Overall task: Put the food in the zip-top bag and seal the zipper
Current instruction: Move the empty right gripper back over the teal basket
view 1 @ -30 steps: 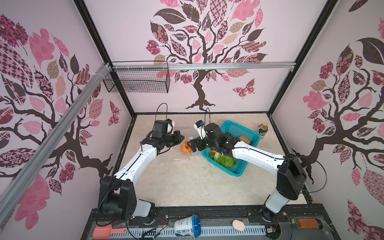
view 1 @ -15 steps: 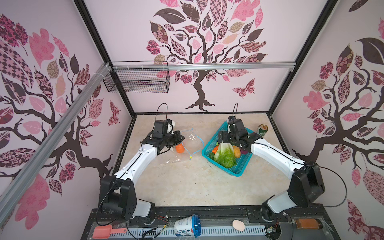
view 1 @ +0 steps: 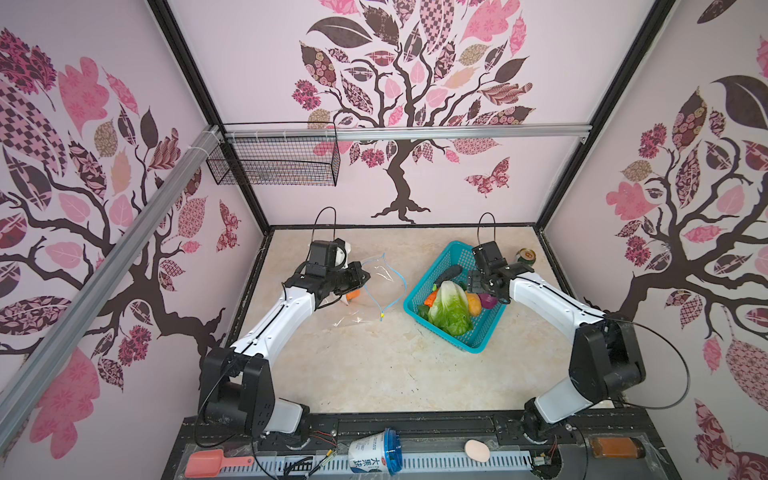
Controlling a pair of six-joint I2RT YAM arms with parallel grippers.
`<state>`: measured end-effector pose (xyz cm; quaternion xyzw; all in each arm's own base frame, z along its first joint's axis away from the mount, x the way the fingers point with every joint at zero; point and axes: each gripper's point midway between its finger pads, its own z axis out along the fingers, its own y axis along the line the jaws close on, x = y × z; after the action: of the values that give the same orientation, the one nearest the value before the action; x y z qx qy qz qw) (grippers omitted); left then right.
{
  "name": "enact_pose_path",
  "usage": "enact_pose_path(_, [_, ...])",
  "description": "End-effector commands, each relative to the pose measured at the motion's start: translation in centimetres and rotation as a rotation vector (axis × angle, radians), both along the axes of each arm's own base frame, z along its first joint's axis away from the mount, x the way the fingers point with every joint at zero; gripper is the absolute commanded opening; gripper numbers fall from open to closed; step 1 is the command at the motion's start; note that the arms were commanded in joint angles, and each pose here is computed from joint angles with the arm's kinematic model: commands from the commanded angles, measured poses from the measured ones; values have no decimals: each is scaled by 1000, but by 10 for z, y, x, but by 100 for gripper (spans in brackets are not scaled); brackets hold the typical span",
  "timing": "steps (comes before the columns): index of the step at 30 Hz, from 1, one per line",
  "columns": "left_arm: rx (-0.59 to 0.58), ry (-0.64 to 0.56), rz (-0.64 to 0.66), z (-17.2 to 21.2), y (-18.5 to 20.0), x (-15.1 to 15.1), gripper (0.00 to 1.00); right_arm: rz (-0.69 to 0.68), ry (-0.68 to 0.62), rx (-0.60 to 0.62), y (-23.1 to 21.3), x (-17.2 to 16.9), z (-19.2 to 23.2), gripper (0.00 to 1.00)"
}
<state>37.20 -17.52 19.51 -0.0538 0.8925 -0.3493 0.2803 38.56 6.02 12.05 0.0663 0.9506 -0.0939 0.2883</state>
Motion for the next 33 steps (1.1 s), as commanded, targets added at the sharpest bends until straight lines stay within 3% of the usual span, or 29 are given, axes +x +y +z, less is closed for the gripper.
enact_pose_path(1, [-18,-29,-7,9,-4,5,0,-10,76,-79,-11,-11,-17,84])
enact_pose_path(9, [-18,-32,-9,10,-4,5,0,-23,148,-119,-17,-17,-42,82])
enact_pose_path(18, [-8,-45,-5,13,-3,5,0,55,115,98,23,1,-47,80])
enact_pose_path(24, [-2,-53,-2,15,-1,5,0,145,35,244,56,25,-27,80])
enact_pose_path(33, [1,-61,0,18,-1,4,0,63,34,46,18,19,-16,81])
